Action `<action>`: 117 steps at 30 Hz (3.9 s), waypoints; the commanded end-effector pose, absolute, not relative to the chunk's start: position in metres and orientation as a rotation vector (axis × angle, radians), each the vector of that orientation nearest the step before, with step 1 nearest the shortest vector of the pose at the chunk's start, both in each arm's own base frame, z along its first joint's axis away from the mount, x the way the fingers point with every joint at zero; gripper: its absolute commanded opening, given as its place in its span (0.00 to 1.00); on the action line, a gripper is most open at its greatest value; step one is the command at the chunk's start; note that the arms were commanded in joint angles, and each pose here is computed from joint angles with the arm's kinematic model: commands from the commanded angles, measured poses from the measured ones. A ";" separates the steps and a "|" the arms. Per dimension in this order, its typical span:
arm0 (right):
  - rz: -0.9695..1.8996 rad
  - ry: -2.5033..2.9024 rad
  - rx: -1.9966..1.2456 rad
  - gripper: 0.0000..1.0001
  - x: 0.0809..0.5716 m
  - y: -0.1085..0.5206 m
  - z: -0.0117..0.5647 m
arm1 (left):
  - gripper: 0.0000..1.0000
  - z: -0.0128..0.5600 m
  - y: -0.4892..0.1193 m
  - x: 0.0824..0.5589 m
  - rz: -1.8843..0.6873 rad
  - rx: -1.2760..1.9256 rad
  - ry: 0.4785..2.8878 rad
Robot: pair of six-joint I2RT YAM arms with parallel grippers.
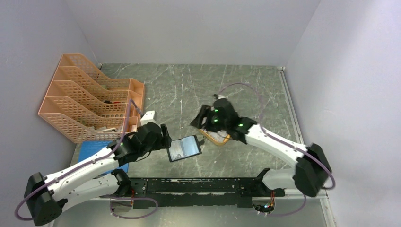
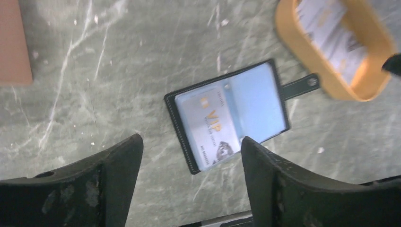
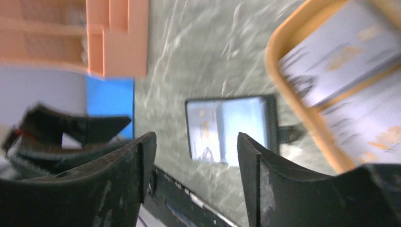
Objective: Put the credit cards into the card holder
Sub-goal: Pick up the credit card from the storage box.
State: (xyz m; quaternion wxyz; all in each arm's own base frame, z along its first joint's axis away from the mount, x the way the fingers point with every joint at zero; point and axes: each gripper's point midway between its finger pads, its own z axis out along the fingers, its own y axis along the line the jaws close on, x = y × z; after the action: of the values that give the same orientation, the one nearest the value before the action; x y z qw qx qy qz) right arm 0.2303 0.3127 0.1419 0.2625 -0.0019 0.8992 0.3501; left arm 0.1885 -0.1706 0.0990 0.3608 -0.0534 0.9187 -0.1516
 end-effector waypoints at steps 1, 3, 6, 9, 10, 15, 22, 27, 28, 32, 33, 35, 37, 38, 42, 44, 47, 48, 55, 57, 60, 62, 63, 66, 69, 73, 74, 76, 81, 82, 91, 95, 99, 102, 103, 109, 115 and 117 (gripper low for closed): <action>0.798 2.338 0.337 0.70 0.268 0.231 0.128 | 0.85 0.130 -0.160 0.196 -0.386 -0.092 2.261; 0.825 2.327 0.471 0.70 0.274 0.212 0.120 | 0.87 0.134 -0.161 0.196 -0.407 -0.088 2.239; 0.823 2.275 0.594 0.69 0.280 0.200 0.113 | 0.87 0.131 -0.161 0.194 -0.430 -0.102 2.236; 0.826 2.218 0.675 0.68 0.288 0.197 0.112 | 0.86 0.123 -0.163 0.191 -0.445 -0.115 2.260; 0.816 2.216 0.707 0.68 0.290 0.196 0.110 | 0.86 0.121 -0.163 0.190 -0.444 -0.122 2.269; 0.760 2.243 0.782 0.68 0.298 0.198 0.092 | 0.84 0.109 -0.163 0.186 -0.434 -0.133 2.308; 0.743 2.299 0.814 0.59 0.301 0.211 0.072 | 0.81 0.100 -0.168 0.184 -0.457 -0.135 2.329; 0.724 2.313 0.811 0.58 0.304 0.215 0.064 | 0.79 0.095 -0.174 0.184 -0.472 -0.131 2.341; 0.721 2.321 0.806 0.58 0.305 0.216 0.063 | 0.79 0.095 -0.174 0.184 -0.473 -0.131 2.343; 0.698 2.341 0.794 0.58 0.310 0.220 0.056 | 0.79 0.093 -0.175 0.184 -0.471 -0.127 2.352; 0.685 2.350 0.792 0.58 0.311 0.220 0.054 | 0.79 0.093 -0.174 0.184 -0.468 -0.129 2.353; 0.669 2.364 0.785 0.57 0.312 0.221 0.049 | 0.79 0.092 -0.173 0.184 -0.464 -0.131 2.351; 0.654 2.374 0.783 0.57 0.313 0.221 0.046 | 0.78 0.092 -0.171 0.183 -0.462 -0.137 2.348; 0.649 2.376 0.782 0.56 0.314 0.221 0.045 | 0.78 0.093 -0.171 0.183 -0.463 -0.137 2.346; 0.624 2.393 0.772 0.54 0.315 0.220 0.039 | 0.78 0.092 -0.169 0.182 -0.458 -0.143 2.344; 0.611 2.405 0.771 0.53 0.314 0.220 0.035 | 0.78 0.091 -0.169 0.182 -0.455 -0.145 2.347; 0.596 2.420 0.762 0.52 0.313 0.220 0.029 | 0.78 0.090 -0.168 0.181 -0.451 -0.147 2.354; 0.592 2.423 0.760 0.51 0.313 0.220 0.028 | 0.78 0.090 -0.168 0.181 -0.453 -0.148 2.353; 0.572 2.450 0.741 0.46 0.311 0.220 0.021 | 0.78 0.089 -0.168 0.181 -0.454 -0.153 2.353; 0.567 2.457 0.738 0.44 0.310 0.219 0.019 | 0.77 0.089 -0.168 0.181 -0.453 -0.153 2.353; 0.568 2.465 0.736 0.41 0.305 0.217 0.016 | 0.77 0.089 -0.168 0.181 -0.452 -0.153 2.354; 0.571 2.467 0.732 0.39 0.303 0.217 0.016 | 0.77 0.088 -0.168 0.181 -0.452 -0.154 2.356; 0.570 2.467 0.730 0.38 0.302 0.216 0.016 | 0.77 0.088 -0.168 0.181 -0.451 -0.153 2.356; 0.568 2.468 0.724 0.36 0.300 0.213 0.016 | 0.77 0.088 -0.168 0.181 -0.449 -0.152 2.357; 0.563 2.467 0.723 0.34 0.297 0.210 0.015 | 0.77 0.087 -0.168 0.181 -0.448 -0.154 2.360; 0.570 2.456 0.724 0.31 0.294 0.206 0.018 | 0.77 0.088 -0.168 0.181 -0.450 -0.154 2.358; 0.570 2.454 0.724 0.30 0.293 0.205 0.019 | 0.77 0.088 -0.168 0.181 -0.450 -0.154 2.358; 0.574 2.454 0.723 0.29 0.292 0.204 0.019 | 0.76 0.088 -0.168 0.181 -0.453 -0.154 2.357; 0.589 2.448 0.720 0.23 0.291 0.204 0.022 | 0.76 0.089 -0.168 0.181 -0.449 -0.154 2.358; 0.596 2.444 0.719 0.22 0.292 0.205 0.024 | 0.76 0.089 -0.168 0.181 -0.451 -0.156 2.358; 0.638 2.409 0.713 0.12 0.295 0.208 0.044 | 0.76 0.090 -0.168 0.181 -0.451 -0.154 2.355; 0.653 2.405 0.712 0.07 0.295 0.210 0.049 | 0.75 0.091 -0.168 0.181 -0.453 -0.151 2.354; 0.678 2.398 0.712 0.04 0.295 0.212 0.056 | 0.75 0.091 -0.169 0.182 -0.451 -0.148 2.353; 0.713 2.391 0.725 0.00 0.295 0.216 0.065 | 0.75 0.093 -0.168 0.182 -0.451 -0.149 2.350; 0.722 2.388 0.733 0.00 0.295 0.216 0.068 | 0.75 0.093 -0.168 0.182 -0.451 -0.149 2.350; 0.749 2.360 0.764 0.00 0.297 0.217 0.087 | 0.75 0.095 -0.168 0.183 -0.450 -0.151 2.342; 0.785 2.323 0.771 0.00 0.300 0.218 0.110 | 0.75 0.096 -0.168 0.184 -0.449 -0.153 2.337; 0.782 2.321 0.779 0.00 0.301 0.217 0.114 | 0.75 0.097 -0.168 0.184 -0.448 -0.155 2.334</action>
State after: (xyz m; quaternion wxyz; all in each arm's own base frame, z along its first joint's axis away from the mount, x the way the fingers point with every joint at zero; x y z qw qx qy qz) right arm 0.2963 0.2173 0.0941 0.2763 0.2801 0.8742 0.2844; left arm 0.1798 -0.1673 0.0878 0.3586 -0.0539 0.9163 -0.1700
